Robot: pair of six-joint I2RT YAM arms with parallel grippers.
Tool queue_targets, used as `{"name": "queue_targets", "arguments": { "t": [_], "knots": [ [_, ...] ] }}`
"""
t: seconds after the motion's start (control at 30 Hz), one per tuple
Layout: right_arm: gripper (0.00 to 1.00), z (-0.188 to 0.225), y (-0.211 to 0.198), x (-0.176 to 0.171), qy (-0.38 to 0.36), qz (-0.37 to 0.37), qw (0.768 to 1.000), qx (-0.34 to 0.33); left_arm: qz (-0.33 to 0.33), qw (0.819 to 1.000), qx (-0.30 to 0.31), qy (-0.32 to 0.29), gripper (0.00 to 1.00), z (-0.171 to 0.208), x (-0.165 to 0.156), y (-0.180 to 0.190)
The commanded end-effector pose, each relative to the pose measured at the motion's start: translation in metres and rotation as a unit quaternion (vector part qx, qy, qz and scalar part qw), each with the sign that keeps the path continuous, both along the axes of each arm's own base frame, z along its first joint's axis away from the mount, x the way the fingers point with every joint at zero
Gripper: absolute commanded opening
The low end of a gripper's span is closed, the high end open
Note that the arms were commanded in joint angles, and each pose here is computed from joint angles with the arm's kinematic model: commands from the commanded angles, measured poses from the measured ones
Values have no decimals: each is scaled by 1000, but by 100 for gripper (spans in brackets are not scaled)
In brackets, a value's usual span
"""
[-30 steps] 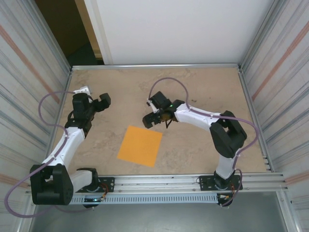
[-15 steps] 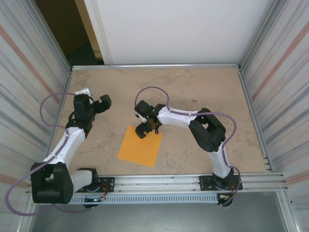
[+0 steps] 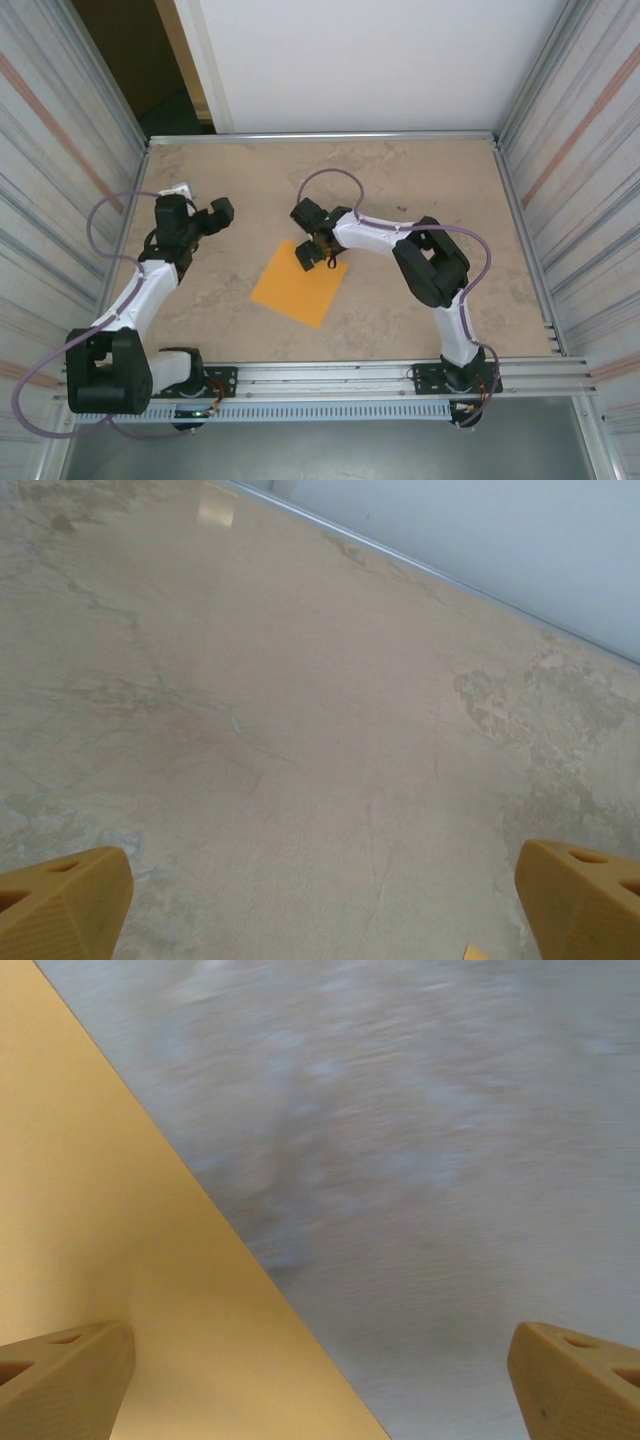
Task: Fold a paper plane with a square sheet of paper (pick it up from the middle)
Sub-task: Move the square sheet of paper to the center of the table.
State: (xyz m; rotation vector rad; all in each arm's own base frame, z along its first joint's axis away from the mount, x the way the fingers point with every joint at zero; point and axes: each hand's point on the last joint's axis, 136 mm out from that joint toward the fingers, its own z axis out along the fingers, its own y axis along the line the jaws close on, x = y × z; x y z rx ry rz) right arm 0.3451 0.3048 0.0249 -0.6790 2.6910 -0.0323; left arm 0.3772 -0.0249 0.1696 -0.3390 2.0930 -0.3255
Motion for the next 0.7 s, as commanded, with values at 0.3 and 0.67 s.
{"name": "queue_targets", "arguments": {
  "t": [0.3, 0.67],
  "knots": [
    [90, 6, -153, 55, -2, -302, 953, -38, -65, 993, -81, 51, 91, -13, 24, -42],
    [78, 36, -111, 69, 85, -259, 934, 230, -165, 948, -200, 183, 79, -57, 19, -185]
  ]
}}
